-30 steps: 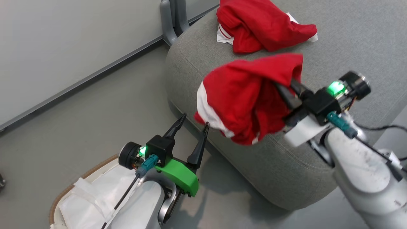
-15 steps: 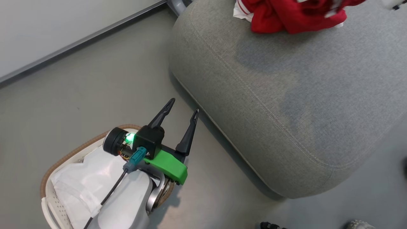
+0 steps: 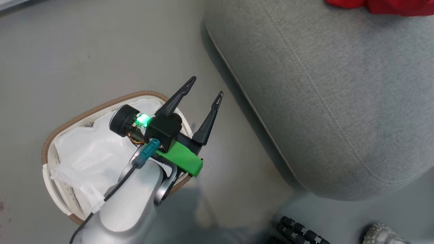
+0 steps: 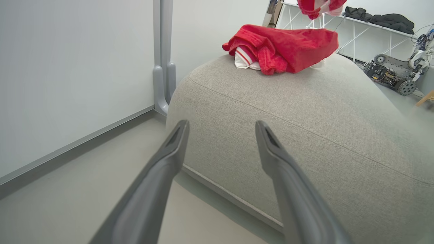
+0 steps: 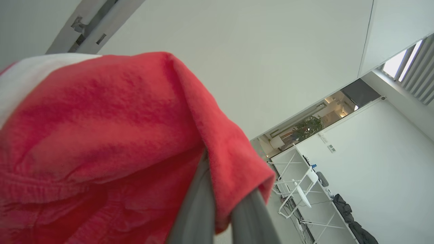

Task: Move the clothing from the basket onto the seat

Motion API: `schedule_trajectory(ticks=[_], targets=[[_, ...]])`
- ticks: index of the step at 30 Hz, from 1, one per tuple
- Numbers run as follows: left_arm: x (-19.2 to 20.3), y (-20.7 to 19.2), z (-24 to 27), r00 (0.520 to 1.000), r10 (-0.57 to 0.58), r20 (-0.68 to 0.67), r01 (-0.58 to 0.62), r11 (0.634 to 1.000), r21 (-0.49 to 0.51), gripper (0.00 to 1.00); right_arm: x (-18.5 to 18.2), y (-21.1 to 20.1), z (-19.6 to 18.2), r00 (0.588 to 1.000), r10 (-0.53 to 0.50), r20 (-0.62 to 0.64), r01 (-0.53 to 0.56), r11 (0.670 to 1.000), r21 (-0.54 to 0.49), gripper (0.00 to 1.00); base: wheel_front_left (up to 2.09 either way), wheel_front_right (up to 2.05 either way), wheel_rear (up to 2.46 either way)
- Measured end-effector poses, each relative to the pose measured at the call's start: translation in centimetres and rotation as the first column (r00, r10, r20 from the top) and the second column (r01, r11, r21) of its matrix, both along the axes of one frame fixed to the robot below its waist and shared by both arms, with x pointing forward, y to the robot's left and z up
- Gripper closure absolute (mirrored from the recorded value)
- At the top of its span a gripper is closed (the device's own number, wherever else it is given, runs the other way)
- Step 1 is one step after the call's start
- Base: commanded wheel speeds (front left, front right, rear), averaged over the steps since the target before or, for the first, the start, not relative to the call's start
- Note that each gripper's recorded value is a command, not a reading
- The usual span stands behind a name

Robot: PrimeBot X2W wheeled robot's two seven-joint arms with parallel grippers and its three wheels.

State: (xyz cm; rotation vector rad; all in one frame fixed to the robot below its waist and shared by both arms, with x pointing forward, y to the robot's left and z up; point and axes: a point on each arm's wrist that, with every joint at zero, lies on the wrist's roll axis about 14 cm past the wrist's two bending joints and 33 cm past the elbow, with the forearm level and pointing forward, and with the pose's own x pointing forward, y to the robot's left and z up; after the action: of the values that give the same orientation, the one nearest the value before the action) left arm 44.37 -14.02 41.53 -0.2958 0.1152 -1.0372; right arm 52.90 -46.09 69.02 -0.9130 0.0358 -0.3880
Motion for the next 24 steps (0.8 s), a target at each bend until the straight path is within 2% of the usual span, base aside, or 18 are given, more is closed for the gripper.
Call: schedule_trajectory(ticks=[6,9,11,12,13,14,15,19,24], targets=[[1.8,1.8,-3.4,0.999,0.032,-0.038,-0.03,0.999,0.031,0.0,1.3,-1.0,-10.1,0.994,-0.06,-0.09,0.073,0.985,0.155,1.0,0.0,0.0,0.0],[2.2,2.9,-5.4,0.996,0.051,-0.069,-0.048,0.997,0.056,0.0,1.4,-0.1,-16.4,0.986,-0.063,-0.152,0.1,0.963,0.252,1.0,0.0,0.0,0.0],[2.3,3.5,-6.6,0.994,0.063,-0.092,-0.056,0.996,0.072,0.0,1.5,0.9,-19.3,0.985,-0.05,-0.167,0.099,0.949,0.299,1.0,0.0,0.0,0.0],[2.2,3.8,-7.0,0.993,0.067,-0.099,-0.059,0.995,0.08,0.0,1.4,1.3,-20.5,0.984,-0.044,-0.173,0.098,0.944,0.315,0.69,0.0,0.0,0.0],[2.2,4.0,-7.2,0.992,0.071,-0.104,-0.062,0.994,0.084,0.0,1.3,1.6,-21.3,0.984,-0.043,-0.174,0.1,0.938,0.331,0.27,0.0,0.0,0.0],[2.1,4.1,-7.4,0.991,0.074,-0.111,-0.065,0.994,0.089,0.0,1.0,1.9,-22.2,0.984,-0.044,-0.175,0.104,0.931,0.35,0.07,0.0,0.0,0.0],[1.9,4.2,-7.5,0.99,0.075,-0.117,-0.064,0.994,0.093,0.0,0.4,2.2,-23.2,0.983,-0.046,-0.18,0.111,0.922,0.371,0.0,0.0,0.0,0.0],[1.5,4.1,-7.0,0.99,0.078,-0.12,-0.067,0.993,0.097,0.0,-2.1,2.2,-24.6,0.98,-0.075,-0.183,0.146,0.899,0.412,0.0,0.0,0.0,0.0],[1.0,3.6,-4.8,0.992,0.076,-0.097,-0.069,0.995,0.078,0.0,-4.9,2.7,-23.8,0.986,-0.085,-0.145,0.141,0.89,0.433,0.0,0.0,0.0,0.0]])
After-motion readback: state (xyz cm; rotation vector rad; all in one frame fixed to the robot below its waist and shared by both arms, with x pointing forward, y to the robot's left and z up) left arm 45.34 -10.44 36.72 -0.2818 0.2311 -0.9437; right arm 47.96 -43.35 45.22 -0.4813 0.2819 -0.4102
